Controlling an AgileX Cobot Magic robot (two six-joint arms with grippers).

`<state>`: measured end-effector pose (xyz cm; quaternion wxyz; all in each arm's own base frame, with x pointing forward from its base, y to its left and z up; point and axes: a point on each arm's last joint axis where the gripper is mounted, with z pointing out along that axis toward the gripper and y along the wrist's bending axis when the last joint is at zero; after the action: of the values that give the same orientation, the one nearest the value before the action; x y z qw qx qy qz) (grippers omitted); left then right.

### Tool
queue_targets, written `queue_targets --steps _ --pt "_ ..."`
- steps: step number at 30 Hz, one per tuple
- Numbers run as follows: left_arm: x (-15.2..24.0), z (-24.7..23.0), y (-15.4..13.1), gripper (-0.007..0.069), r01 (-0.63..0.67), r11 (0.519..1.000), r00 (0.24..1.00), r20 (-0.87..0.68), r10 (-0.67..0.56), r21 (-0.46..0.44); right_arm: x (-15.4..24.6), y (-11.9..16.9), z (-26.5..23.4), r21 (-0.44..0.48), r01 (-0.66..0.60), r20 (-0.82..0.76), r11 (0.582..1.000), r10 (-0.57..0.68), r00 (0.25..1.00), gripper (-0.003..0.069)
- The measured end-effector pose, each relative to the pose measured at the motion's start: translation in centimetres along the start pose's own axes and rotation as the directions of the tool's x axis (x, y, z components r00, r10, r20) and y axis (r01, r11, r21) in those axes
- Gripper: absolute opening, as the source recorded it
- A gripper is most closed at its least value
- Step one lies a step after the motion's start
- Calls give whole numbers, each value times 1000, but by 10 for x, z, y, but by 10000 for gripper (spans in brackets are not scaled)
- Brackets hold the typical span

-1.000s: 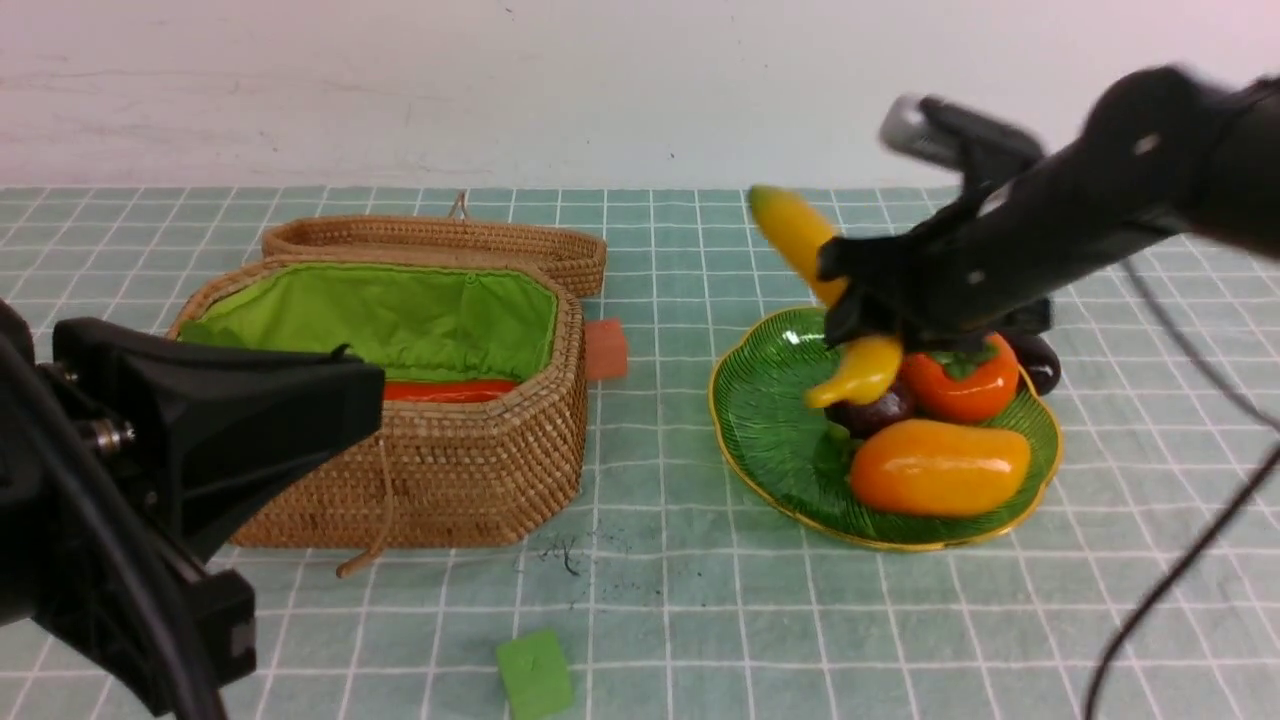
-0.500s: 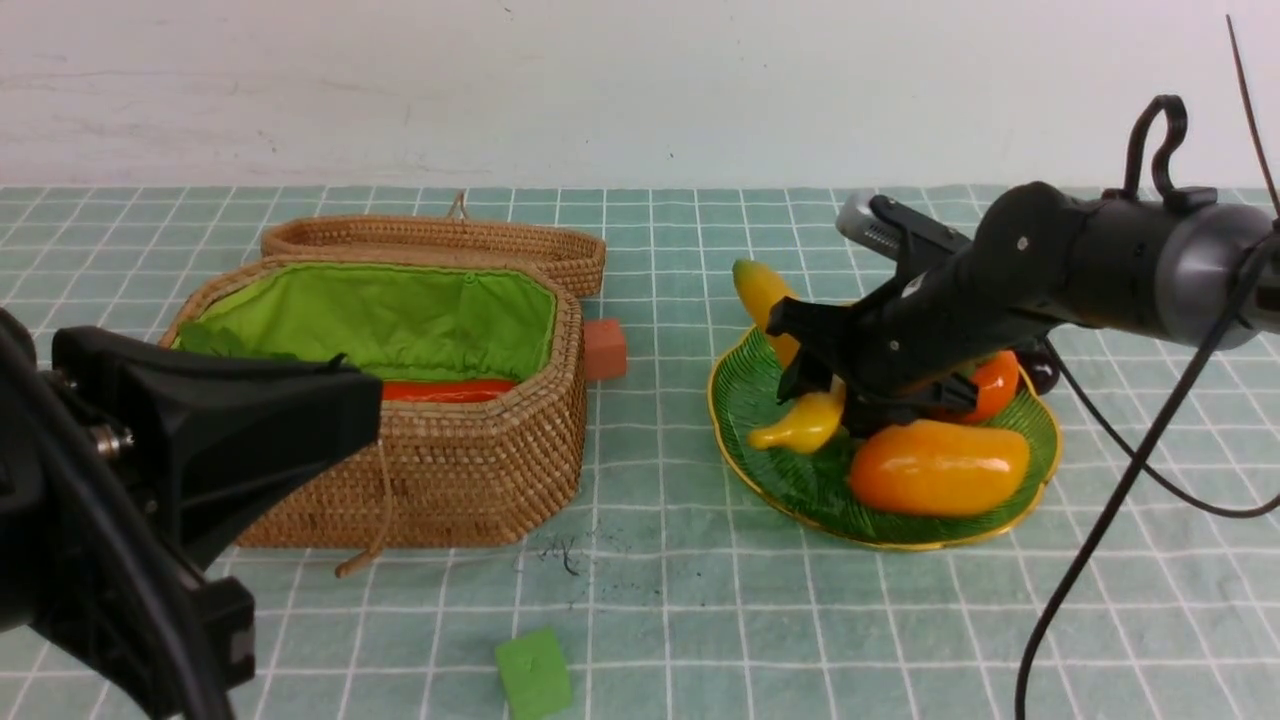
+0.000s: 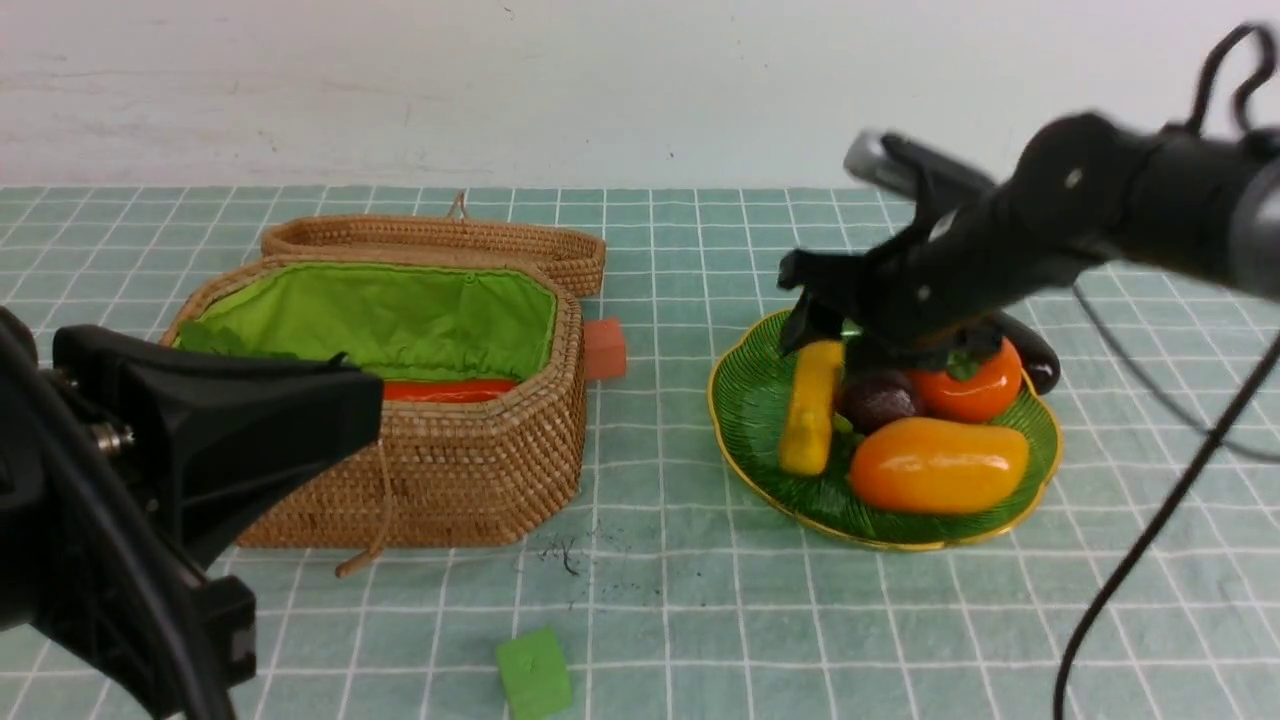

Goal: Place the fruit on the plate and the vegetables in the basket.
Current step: Grab an eggplant with your right arm and place it in the basket on the left.

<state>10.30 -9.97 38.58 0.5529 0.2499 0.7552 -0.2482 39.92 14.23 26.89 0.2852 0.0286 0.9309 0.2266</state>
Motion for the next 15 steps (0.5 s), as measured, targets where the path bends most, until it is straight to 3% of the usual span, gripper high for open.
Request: queue_targets --steps 2,5,8,11,13,15 --pt "-2 0 0 24 0 1000 1000 17 0 4 -22 -1 -42 50 148 28 988 -149 988 313" --pt "-4 0 -1 24 0 1000 999 42 0 11 -42 -16 -69 141 249 28 958 -255 966 230" --pt "-8 0 -2 24 0 1000 997 83 -1 22 -76 -64 -83 257 295 -50 920 -292 955 182" --pt "-11 -1 -3 24 -2 999 993 121 -2 32 -95 -102 -71 268 290 -93 919 -274 957 217" --pt "-14 -1 -4 24 -3 999 987 158 -4 42 -110 -130 -46 238 282 -105 929 -264 959 294" --pt "-16 1 -4 24 -3 999 985 171 -5 46 -114 -140 -34 219 279 -108 935 -261 959 331"
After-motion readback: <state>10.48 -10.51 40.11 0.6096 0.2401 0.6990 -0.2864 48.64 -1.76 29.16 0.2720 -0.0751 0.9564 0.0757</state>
